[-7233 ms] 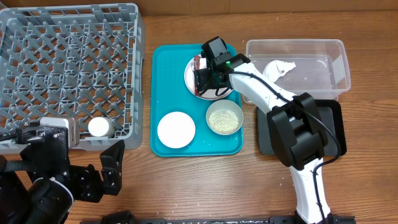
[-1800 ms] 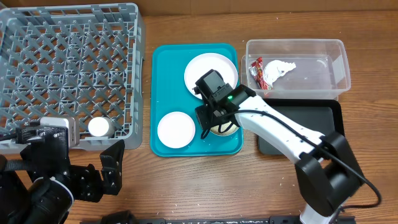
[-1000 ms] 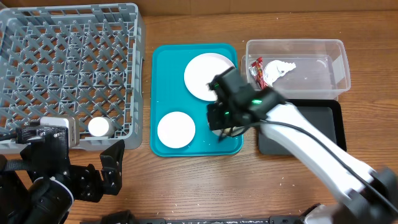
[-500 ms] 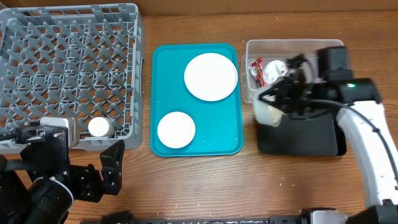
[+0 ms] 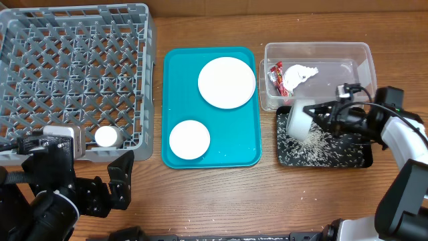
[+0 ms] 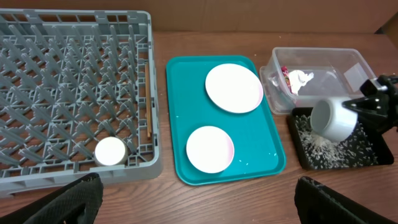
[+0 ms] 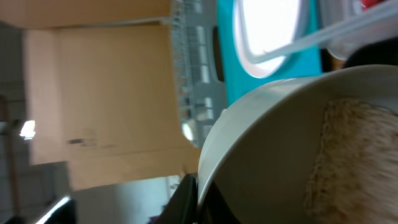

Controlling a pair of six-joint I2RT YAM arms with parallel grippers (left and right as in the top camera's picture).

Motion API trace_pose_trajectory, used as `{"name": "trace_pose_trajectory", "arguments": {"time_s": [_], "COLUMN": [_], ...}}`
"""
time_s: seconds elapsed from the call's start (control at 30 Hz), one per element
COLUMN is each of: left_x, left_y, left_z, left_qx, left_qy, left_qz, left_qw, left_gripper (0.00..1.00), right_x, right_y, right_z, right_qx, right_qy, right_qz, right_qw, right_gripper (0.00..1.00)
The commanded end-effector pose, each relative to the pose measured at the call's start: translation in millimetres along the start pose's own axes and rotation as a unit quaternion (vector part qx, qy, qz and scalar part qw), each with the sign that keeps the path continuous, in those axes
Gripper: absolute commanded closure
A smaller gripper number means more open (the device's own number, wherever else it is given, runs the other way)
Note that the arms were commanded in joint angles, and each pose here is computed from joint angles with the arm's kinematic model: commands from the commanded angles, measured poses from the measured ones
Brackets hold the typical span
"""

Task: Sort waste into correct bins and load items into the dishwasher
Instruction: 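Tip the bowl over the black tray to pour out the rice, then return the empty grey bowl to the teal tray with the right gripper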

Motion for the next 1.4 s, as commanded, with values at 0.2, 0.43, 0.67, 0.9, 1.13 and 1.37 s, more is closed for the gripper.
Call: {"name": "trace_pose_trajectory", "arguments": {"time_s": [0.2, 0.43, 0.67, 0.9, 1.13, 1.37], "left_x": [0, 0, 0, 0, 0, 0], "left_y": [1, 0, 1, 1, 1, 1], "left_z": [2, 2, 2, 2, 2, 2], "left_qx": [0.002, 0.003, 0.002, 0.002, 0.002, 0.002], "left_qy": [-0.006, -0.006, -0.006, -0.006, -0.006, -0.006], "left_qz": [0.012, 0.012, 0.012, 0.012, 0.012, 0.012], "left_qw": [1.000, 1.000, 1.000, 1.000, 1.000, 1.000], "left_gripper": [0.00, 0.00, 0.00, 0.00, 0.00, 0.00], "right_x": [8, 4, -4, -9, 59, 89], "right_y": [1, -1, 2, -1, -34, -74], "right_z": [-3, -5, -7, -7, 18, 89], "right_qx": [0.000, -0.004, -0.018, -0.022, 0.073, 0.131], "right_qy": [0.042, 0.016, -0.034, -0.074, -0.091, -0.357], "right_qz": [-0.052, -0.037, 0.009, 0.032, -0.088, -0.222], "right_qw": [0.998, 0.999, 0.999, 0.997, 0.989, 0.898], "right_gripper": [0.96, 0.96, 0.96, 0.96, 0.96, 0.96]}}
Point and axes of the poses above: each gripper's point midway between its finger pads, its own z axis out along the fingers, its own x axis along the line the jaws close on, y = z × x, the point moved 10 cm from there along -z, back along the fingers, and after that the axes turned 3 degrees about z, right-handed, at the moved point
